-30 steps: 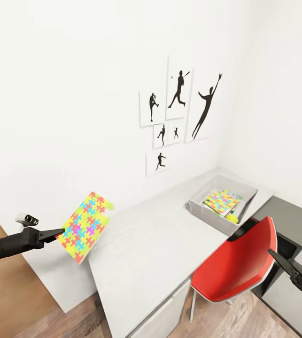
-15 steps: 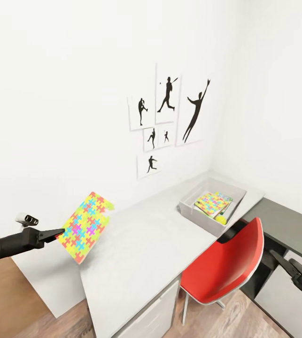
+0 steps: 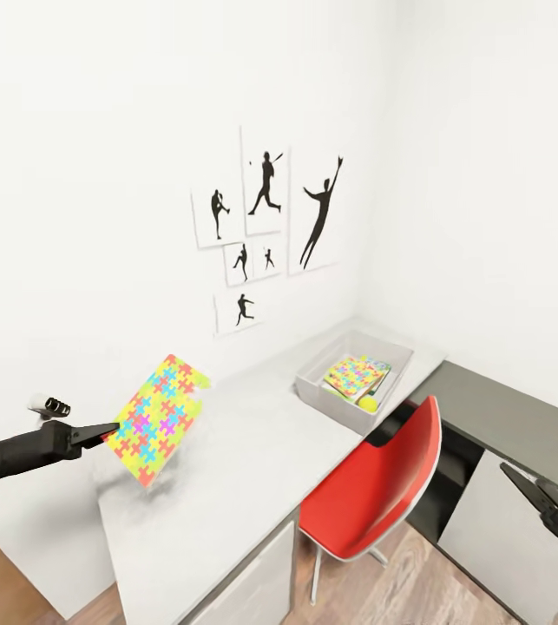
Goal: Put all the toys in the child's room - the three board games (two on the bed and one on the table), the two jigsaw puzzles on the table, and the tennis ball on the table - inside the toy box on the table in the child's room.
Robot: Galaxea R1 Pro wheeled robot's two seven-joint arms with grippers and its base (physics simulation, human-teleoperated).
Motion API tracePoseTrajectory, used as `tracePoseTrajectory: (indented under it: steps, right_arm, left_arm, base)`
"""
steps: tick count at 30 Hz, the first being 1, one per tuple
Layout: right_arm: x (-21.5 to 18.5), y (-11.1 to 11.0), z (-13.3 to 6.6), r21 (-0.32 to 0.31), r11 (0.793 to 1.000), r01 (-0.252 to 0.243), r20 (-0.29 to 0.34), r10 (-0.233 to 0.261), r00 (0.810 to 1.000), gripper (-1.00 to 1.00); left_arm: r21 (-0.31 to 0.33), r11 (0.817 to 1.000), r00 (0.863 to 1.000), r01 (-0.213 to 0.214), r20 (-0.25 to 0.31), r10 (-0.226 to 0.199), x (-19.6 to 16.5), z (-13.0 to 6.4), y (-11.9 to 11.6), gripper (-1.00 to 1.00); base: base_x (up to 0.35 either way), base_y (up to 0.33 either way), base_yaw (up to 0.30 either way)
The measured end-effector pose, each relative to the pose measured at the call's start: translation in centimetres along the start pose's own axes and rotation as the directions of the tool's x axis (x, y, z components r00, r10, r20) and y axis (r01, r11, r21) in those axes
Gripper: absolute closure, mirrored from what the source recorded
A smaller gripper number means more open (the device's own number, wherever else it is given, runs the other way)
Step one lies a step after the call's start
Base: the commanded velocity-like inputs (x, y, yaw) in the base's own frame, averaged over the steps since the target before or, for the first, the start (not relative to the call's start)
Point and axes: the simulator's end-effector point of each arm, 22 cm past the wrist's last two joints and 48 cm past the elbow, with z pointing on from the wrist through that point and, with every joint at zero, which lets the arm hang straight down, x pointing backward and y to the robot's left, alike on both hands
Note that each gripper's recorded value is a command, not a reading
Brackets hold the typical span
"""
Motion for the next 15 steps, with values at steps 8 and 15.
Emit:
tracePoseTrajectory:
  steps: [8,15]
  right_arm:
    - [-0.71,0.05,-0.50,0.009,1.000,0.013,0.023,-0.014,1.000,-1.00]
    - [-0.92,-0.37,-0.95,0.023,1.000,0.008,0.036,-0.009,0.999,-1.00]
  left_arm:
    - [0.002,1.000,1.000,-0.005,0.001,0.005,-0.09,-0.04,-0.27,1.00]
    - [0.002,1.000,1.000,-0.005,0.001,0.005,-0.06,-0.02,-0.28,1.00]
  base:
    - [0.000,-0.096,-0.076]
    - [0.000,-0.004,-0.003]
